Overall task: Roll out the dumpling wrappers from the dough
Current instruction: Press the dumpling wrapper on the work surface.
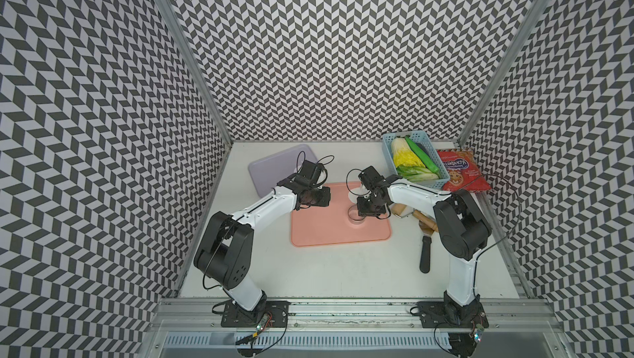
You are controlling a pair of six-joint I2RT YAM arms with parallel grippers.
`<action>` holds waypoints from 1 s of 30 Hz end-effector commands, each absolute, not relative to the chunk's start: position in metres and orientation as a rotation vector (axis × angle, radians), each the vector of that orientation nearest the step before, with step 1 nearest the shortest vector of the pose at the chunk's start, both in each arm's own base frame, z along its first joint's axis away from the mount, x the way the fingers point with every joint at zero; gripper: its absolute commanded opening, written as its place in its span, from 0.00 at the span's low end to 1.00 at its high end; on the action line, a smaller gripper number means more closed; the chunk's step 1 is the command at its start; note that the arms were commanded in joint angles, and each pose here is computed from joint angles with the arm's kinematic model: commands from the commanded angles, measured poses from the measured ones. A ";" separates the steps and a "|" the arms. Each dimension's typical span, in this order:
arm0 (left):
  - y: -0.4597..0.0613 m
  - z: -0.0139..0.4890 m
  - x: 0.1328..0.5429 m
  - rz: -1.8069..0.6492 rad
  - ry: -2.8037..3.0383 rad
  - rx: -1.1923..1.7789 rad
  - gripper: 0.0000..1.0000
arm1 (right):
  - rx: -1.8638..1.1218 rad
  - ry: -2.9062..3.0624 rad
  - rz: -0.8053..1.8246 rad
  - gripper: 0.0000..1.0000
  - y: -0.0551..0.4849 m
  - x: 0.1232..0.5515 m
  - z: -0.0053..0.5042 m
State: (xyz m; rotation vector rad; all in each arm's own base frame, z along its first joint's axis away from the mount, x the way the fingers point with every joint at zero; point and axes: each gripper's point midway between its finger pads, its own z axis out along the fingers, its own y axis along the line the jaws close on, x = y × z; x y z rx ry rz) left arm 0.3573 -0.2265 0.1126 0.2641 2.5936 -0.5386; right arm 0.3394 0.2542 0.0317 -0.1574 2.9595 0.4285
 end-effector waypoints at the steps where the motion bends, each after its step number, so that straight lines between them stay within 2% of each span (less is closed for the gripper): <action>1: -0.235 0.109 0.358 -0.596 2.592 0.271 0.31 | -0.162 2.904 0.490 0.32 0.261 0.346 0.057; 11: -0.268 0.103 0.352 -0.692 2.617 0.357 0.31 | -0.091 2.833 0.585 0.31 0.246 0.344 0.079; 30: -0.304 0.067 0.337 -0.692 2.721 0.497 0.32 | -0.110 2.834 0.668 0.28 0.253 0.338 0.071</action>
